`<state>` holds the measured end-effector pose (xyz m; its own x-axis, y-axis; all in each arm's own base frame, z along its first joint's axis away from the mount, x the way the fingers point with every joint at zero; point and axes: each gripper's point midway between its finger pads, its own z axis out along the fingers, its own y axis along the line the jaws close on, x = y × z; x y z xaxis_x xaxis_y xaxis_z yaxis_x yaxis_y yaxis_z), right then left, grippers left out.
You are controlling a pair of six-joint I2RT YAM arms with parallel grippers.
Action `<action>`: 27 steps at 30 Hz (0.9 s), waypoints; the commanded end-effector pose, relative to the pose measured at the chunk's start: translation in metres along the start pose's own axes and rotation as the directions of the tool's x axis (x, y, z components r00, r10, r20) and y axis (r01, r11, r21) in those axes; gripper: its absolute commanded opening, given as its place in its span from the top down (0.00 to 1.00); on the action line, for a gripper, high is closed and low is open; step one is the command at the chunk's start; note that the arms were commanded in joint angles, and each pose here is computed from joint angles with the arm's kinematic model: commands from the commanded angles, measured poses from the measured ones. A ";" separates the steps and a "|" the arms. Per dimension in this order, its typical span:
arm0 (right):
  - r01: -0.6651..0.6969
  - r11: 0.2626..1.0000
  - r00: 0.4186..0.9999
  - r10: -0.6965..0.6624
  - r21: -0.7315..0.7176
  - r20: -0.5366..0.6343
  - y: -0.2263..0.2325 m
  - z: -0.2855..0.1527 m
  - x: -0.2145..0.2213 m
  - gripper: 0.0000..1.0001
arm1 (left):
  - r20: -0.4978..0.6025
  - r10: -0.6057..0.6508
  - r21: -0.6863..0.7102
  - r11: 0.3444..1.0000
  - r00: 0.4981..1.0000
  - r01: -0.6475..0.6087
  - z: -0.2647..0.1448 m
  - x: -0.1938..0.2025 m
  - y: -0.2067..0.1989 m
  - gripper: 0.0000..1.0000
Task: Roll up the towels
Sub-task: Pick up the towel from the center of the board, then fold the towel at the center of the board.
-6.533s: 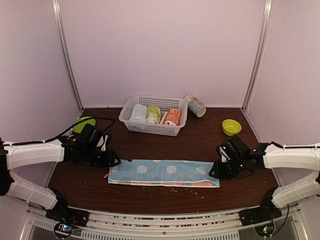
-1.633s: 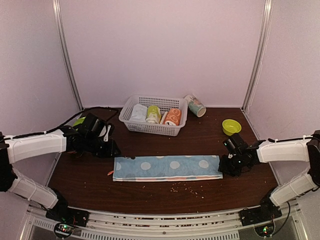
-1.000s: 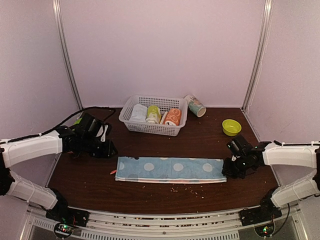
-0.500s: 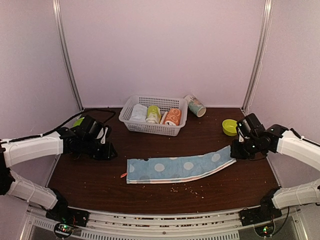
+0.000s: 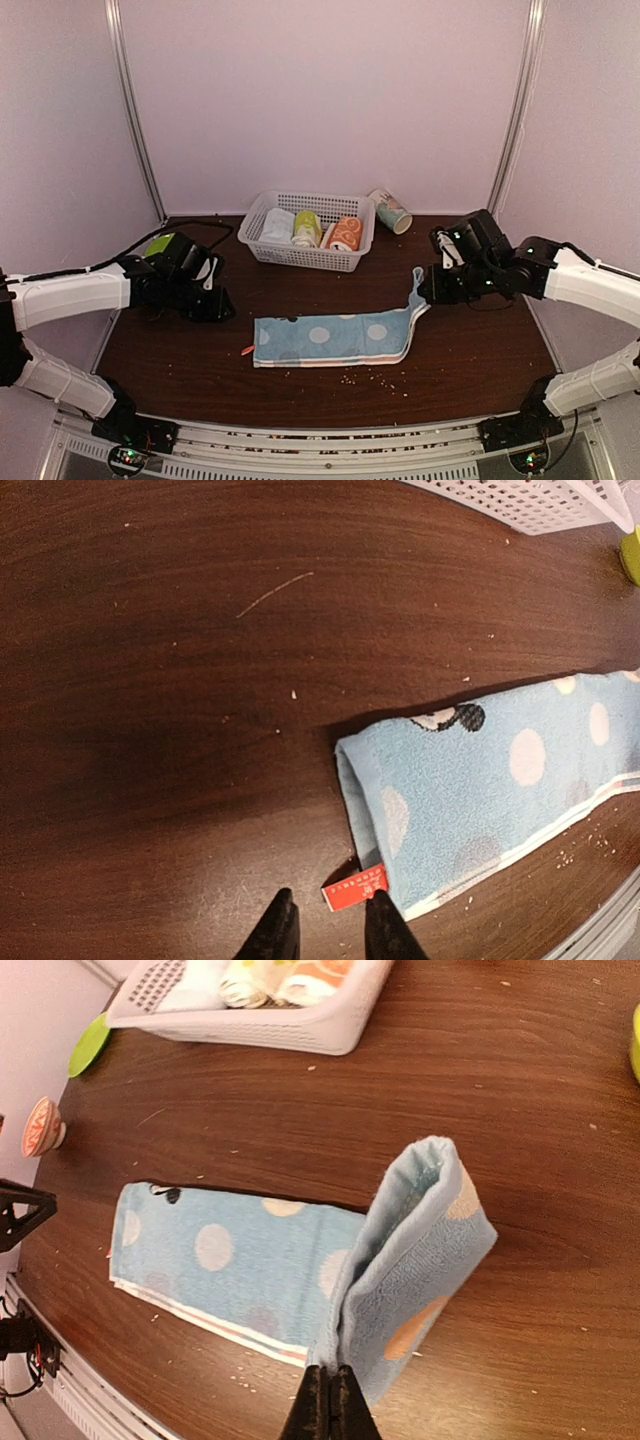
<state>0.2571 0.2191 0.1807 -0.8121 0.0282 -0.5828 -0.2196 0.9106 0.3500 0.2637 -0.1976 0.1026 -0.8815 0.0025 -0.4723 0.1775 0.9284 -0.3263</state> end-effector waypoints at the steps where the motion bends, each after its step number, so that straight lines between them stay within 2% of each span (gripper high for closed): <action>1: 0.021 0.992 0.999 -0.017 -0.127 0.033 0.062 0.011 -0.012 1.00 | 0.008 -0.005 0.022 1.000 1.000 0.004 0.001 0.004 -0.002 0.76; 12: 0.082 0.967 0.995 -0.094 -0.242 -0.038 0.150 0.065 0.006 1.00 | -0.007 -0.009 0.013 1.000 1.000 0.009 0.003 0.020 0.008 0.76; 27: 0.091 0.961 0.981 -0.132 -0.262 -0.144 0.186 0.125 0.041 1.00 | -0.031 -0.012 0.017 1.000 0.999 0.012 0.010 0.031 0.012 0.76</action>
<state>0.2520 0.4238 0.1221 -0.8497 -0.1581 -0.5030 -0.4099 0.7980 0.4417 0.2406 -0.1843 0.0729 -0.9059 0.0128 -0.4233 0.1619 0.9341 -0.3182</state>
